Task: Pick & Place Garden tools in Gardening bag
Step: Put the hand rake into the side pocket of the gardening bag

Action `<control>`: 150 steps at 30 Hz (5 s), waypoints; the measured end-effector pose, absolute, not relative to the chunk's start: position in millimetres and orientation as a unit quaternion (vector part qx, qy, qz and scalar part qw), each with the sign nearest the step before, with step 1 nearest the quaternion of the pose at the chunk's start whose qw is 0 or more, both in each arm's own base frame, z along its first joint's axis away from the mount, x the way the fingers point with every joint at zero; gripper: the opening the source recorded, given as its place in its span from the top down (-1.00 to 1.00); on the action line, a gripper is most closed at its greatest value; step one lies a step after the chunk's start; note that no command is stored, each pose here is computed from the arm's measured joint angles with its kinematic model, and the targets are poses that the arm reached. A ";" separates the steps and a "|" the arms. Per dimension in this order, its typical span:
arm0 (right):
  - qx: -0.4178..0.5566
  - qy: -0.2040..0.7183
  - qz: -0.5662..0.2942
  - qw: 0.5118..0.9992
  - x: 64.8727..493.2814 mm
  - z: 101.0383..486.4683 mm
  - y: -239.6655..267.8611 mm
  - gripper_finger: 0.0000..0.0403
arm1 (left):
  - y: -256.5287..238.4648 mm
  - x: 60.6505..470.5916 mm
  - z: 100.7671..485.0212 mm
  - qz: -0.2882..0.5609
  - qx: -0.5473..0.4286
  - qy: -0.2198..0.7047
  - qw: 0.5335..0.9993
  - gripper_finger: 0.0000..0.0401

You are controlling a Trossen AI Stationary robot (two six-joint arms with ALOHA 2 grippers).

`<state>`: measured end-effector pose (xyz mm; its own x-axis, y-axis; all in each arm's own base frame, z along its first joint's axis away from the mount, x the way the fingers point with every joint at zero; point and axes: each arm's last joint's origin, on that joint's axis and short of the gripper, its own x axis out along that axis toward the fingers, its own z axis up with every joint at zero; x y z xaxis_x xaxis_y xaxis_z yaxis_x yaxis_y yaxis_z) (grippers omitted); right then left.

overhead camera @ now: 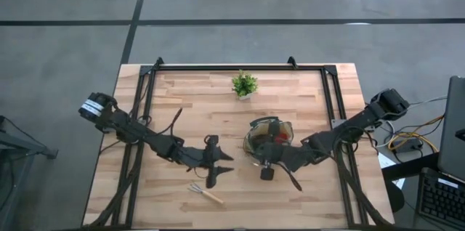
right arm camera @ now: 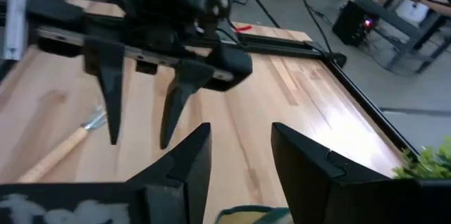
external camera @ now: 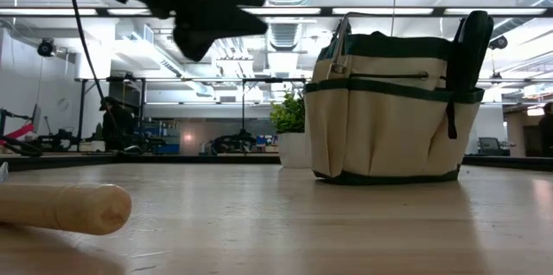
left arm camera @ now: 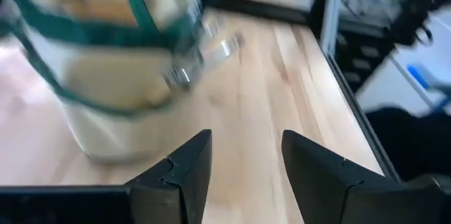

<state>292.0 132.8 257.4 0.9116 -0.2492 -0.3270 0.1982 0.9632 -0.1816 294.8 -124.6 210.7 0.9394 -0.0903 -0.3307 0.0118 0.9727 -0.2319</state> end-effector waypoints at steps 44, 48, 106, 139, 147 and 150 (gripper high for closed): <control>-0.054 0.179 -0.097 0.978 285.4 251.6 144.2 0.59 | -187.6 182.4 161.9 0.136 -0.296 0.497 0.805 0.12; -0.054 0.179 -0.097 0.978 285.4 251.7 144.2 0.61 | -184.1 180.8 158.0 0.135 -0.258 0.490 0.822 0.12; -0.041 0.172 -0.099 0.979 286.5 254.3 144.7 0.67 | -175.5 184.8 147.5 0.129 -0.144 0.349 0.917 0.97; -0.002 0.172 0.022 0.985 289.6 268.1 149.7 0.67 | -138.6 283.8 283.4 0.329 0.342 0.197 0.858 0.97; -0.011 0.169 0.032 0.985 285.9 270.1 154.4 0.71 | -121.8 301.1 288.7 0.318 0.334 0.184 0.868 0.97; -0.010 0.163 0.036 0.986 282.2 274.5 155.8 0.71 | -118.6 308.6 281.7 0.297 0.339 0.190 0.872 0.97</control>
